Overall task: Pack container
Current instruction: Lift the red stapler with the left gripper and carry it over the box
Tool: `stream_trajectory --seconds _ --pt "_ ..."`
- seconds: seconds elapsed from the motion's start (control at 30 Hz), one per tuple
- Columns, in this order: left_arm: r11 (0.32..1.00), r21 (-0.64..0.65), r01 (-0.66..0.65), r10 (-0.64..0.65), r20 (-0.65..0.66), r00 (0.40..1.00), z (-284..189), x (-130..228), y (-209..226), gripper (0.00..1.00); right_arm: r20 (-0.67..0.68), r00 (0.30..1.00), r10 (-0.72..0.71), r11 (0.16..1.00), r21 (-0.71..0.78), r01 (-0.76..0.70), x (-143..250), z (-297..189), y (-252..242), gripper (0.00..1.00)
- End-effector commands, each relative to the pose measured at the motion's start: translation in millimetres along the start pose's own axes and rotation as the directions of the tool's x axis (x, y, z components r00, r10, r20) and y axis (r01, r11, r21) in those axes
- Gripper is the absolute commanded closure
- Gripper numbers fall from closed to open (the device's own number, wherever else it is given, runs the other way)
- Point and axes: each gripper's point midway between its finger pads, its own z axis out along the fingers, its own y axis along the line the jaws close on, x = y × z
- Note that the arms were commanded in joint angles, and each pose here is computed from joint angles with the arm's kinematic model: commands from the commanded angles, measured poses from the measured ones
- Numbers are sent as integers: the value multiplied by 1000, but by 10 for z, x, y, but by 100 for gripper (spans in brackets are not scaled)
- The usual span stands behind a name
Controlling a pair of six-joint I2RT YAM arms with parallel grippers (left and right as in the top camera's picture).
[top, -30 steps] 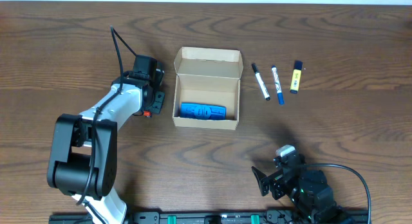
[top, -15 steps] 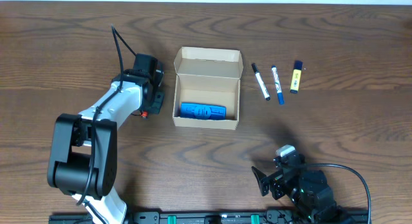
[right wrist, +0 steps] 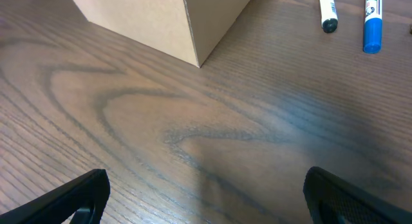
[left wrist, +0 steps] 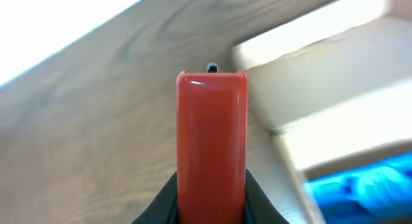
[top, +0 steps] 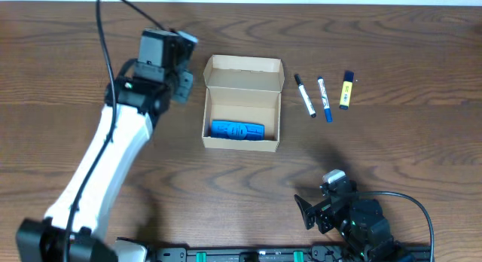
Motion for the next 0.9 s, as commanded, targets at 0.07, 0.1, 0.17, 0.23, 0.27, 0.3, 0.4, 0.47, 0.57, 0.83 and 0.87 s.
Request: stream_trajectory --seconds 0.07,0.1,0.17,0.23,0.27,0.3,0.4,0.47,0.57,0.83,0.87 --pt "867 148 -475 451 171 876 -298 -264 -865 94 -3 1000 3 1000 3 -3 27 17 -5 1" --pt "817 161 -554 523 197 829 -330 -260 -1032 94 -3 1000 3 1000 3 -3 27 17 -5 1" --pt "727 173 -665 626 232 745 -368 -236 -1278 94 -3 1000 3 1000 3 -3 27 17 -5 1" --pt "646 180 -742 696 259 669 -385 -203 -1473 94 -3 1000 3 1000 3 -3 27 17 -5 1" --pt "617 184 -765 718 268 643 -385 -185 -1543 94 -3 1000 3 1000 3 -3 27 17 -5 1" --pt "591 190 -784 735 273 620 -370 -164 -1610 94 -3 1000 3 1000 3 -3 27 17 -5 1" --pt "546 213 -810 766 264 586 -281 -85 -1694 94 -3 1000 3 1000 3 -3 27 17 -5 1" --pt "505 229 -832 796 250 551 -171 -9 -1718 94 -3 1000 3 1000 3 -3 27 17 -5 1" --pt "457 244 -855 831 224 508 21 76 -1732 94 -3 1000 3 1000 3 -3 27 17 -5 1" --pt "443 257 -859 879 64 472 606 313 -1681 94 -3 1000 3 1000 3 -3 27 17 -5 1" --pt "442 257 -859 882 53 469 665 335 -1682 94 -3 1000 3 1000 3 -3 27 17 -5 1"
